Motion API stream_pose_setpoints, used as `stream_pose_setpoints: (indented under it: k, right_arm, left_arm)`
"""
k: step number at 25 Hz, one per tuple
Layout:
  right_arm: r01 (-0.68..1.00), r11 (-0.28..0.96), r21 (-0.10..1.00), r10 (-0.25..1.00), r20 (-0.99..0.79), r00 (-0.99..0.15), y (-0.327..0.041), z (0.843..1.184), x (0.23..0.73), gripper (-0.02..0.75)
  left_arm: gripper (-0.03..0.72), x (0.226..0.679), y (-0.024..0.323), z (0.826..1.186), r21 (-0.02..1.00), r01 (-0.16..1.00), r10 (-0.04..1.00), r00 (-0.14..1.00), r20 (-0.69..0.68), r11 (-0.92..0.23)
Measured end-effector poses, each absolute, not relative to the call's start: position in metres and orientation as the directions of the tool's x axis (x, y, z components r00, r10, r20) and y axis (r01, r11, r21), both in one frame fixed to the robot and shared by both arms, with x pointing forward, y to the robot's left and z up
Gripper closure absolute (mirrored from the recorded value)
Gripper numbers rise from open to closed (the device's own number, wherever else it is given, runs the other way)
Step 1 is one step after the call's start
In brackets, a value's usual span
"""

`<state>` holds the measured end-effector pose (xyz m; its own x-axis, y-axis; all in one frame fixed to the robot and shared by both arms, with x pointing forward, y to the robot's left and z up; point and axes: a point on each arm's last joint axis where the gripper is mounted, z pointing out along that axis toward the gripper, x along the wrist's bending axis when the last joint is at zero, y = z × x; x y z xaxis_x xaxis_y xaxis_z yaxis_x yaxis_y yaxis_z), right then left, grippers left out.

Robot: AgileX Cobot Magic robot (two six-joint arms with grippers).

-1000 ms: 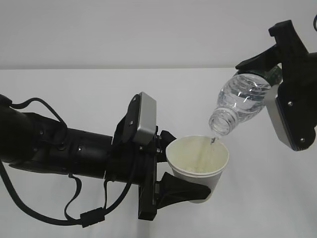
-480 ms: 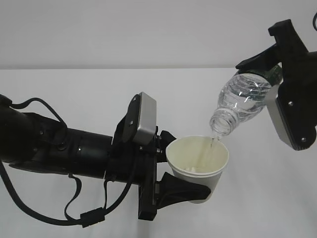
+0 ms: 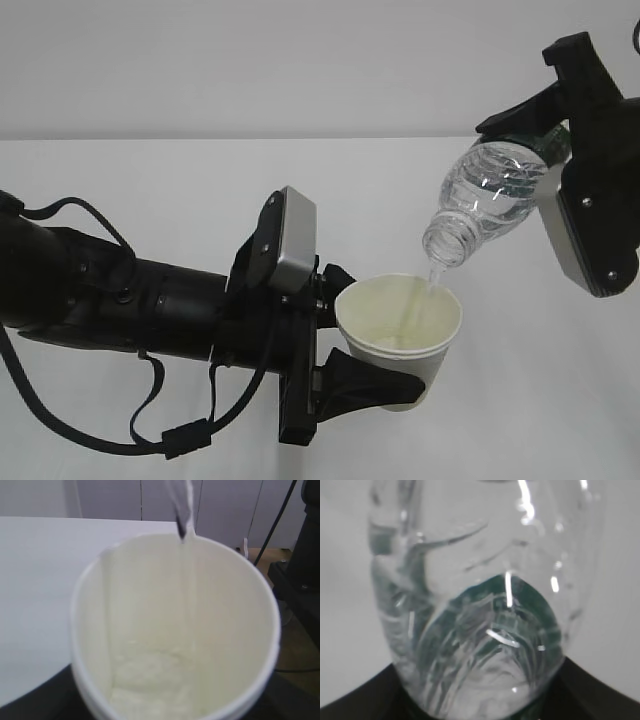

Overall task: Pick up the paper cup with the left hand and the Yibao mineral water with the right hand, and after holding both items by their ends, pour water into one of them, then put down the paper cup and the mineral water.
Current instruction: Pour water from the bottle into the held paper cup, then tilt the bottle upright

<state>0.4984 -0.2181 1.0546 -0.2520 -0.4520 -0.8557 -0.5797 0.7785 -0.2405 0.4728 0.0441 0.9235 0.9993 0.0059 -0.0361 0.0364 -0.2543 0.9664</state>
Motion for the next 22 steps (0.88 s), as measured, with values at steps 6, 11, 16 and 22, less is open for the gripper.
stream_pose_setpoints:
  k: [6,11,16,22]
  right_arm:
    - [-0.579,0.779,-0.24,-0.451,-0.856,-0.253,-0.2181,1.0546,0.4984,0.293]
    - [-0.579,0.78,-0.239,-0.45,-0.856,-0.253,-0.2181,1.0548,0.4985,0.293]
    - [-0.579,0.78,-0.238,-0.449,-0.857,-0.253,-0.2181,1.0548,0.4985,0.293]
    - [-0.58,0.779,-0.237,-0.449,-0.857,-0.253,-0.218,1.0548,0.4984,0.293]
  left_arm:
    - [0.214,0.4729,0.0442,0.9232,0.966,0.036,0.007,0.999,-0.036,-0.257]
    - [0.214,0.473,0.0442,0.923,0.965,0.036,0.008,0.999,-0.035,-0.259]
    - [0.214,0.473,0.0442,0.923,0.965,0.036,0.008,0.999,-0.035,-0.259]
    - [0.214,0.473,0.0442,0.923,0.965,0.036,0.008,0.999,-0.035,-0.259]
